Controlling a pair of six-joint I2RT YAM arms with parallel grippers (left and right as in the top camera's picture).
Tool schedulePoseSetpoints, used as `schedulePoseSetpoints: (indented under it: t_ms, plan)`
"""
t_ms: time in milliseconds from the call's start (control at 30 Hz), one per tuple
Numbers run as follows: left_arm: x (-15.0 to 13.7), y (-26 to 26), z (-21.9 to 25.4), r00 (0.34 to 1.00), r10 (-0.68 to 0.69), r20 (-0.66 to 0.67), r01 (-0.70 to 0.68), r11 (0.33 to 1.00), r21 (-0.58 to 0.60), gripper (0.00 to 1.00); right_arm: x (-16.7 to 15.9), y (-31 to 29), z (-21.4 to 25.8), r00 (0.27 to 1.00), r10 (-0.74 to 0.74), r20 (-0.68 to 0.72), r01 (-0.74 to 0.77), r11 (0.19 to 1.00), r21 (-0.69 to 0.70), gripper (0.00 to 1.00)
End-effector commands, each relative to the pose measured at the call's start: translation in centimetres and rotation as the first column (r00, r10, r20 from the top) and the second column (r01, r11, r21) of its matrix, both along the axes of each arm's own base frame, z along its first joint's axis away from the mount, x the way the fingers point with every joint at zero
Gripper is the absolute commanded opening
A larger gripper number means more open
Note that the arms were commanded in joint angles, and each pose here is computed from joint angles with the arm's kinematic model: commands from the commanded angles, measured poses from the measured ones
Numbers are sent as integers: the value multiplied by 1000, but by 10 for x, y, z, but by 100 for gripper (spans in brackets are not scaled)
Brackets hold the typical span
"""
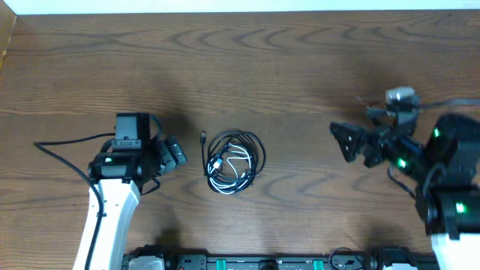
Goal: Untangle cables
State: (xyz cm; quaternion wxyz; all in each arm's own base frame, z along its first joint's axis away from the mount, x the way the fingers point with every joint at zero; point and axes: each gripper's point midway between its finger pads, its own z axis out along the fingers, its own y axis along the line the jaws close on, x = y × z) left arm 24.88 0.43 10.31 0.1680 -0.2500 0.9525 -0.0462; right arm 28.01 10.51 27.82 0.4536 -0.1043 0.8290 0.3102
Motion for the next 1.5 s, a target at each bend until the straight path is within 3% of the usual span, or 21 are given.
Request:
schedulePoseSetpoints:
  t_ms: [0, 267, 567, 733, 933, 1200, 1467]
  plan:
    - [7, 15, 8, 998, 62, 29, -62, 998, 11, 98, 0, 29, 6, 988, 146, -43, -140, 983, 115, 99]
    - [7, 18, 9, 997, 77, 32, -77, 997, -3, 98, 20, 81, -17, 959, 269, -92, -254, 955, 151, 99]
    - [-2, -14, 7, 987, -160, 16, 161, 981, -107, 98, 28, 135, -97, 926, 268, -266, -274, 962, 15, 99]
    - [-15, -17, 3, 980, -196, -32, 192, 975, -111, 97, 42, 127, -125, 934, 143, -329, -170, 984, -55, 99]
    - [-16, -44, 3, 933, -359, -24, 355, 930, -92, 97, 55, 110, -128, 942, 34, -335, -66, 994, -85, 99]
    - [-18, -69, -21, 879, -464, -115, 454, 885, -99, 97, 58, 100, -132, 937, 8, -350, -43, 995, -93, 99]
    - [-18, -72, -44, 869, -453, -198, 434, 891, -134, 97, 53, 98, -137, 936, 25, -352, -74, 989, -127, 99]
